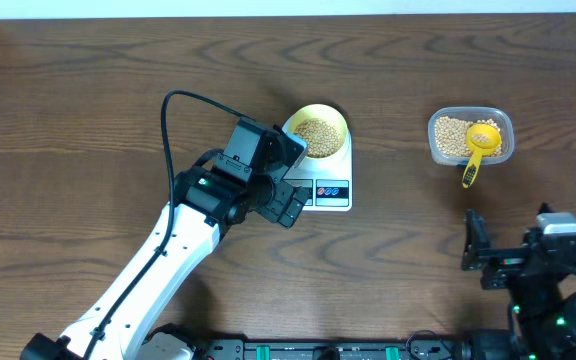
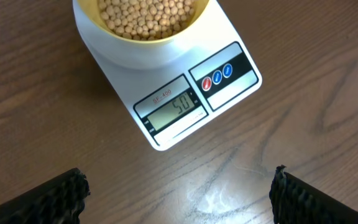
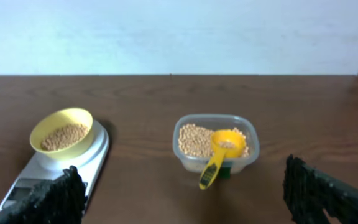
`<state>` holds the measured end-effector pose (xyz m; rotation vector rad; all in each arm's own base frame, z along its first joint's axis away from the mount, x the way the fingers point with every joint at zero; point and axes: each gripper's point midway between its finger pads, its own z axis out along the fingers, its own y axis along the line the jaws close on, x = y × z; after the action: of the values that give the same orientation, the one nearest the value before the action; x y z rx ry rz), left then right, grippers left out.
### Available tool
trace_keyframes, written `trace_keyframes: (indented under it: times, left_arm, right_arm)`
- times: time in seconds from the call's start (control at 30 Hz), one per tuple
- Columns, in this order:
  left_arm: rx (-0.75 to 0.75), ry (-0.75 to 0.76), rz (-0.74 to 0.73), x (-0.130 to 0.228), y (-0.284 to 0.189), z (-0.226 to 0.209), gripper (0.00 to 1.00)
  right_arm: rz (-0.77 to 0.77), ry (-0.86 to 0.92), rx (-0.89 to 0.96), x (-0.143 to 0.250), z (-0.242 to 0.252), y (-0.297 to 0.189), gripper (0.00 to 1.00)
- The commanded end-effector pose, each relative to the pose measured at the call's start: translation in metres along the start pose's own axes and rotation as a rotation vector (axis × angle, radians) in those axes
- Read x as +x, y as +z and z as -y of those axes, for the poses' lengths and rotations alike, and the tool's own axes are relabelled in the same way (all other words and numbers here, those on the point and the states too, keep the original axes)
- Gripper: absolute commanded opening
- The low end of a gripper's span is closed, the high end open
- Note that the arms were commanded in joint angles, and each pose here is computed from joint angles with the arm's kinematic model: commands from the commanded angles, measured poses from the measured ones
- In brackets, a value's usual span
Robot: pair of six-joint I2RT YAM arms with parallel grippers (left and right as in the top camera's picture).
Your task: Scoop item into bowl and weigh 50g on scale
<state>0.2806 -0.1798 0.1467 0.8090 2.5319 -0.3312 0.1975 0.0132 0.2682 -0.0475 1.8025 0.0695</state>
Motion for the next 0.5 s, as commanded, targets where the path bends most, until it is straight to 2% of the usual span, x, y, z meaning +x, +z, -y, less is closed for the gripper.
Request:
trace_keyframes:
  times: [0.0,0.2,0.47]
  left_arm:
    - [-0.008,-0.008,-0.016,0.005,0.003,-0.002,0.96]
    - [-0.008,-0.008,-0.016,0.005,0.003,-0.002,0.96]
    - [-0.008,-0.008,-0.016,0.005,0.003,-0.002,0.96]
  right_arm:
    - [0.030,-0.020,-0.011,0.015,-0.002,0.007,0.99]
    - [0.113,-0.023,0.014,0.032,0.003,0.020,0.99]
    - [0.184,-0.114,0.023,0.046,0.005,0.043,0.99]
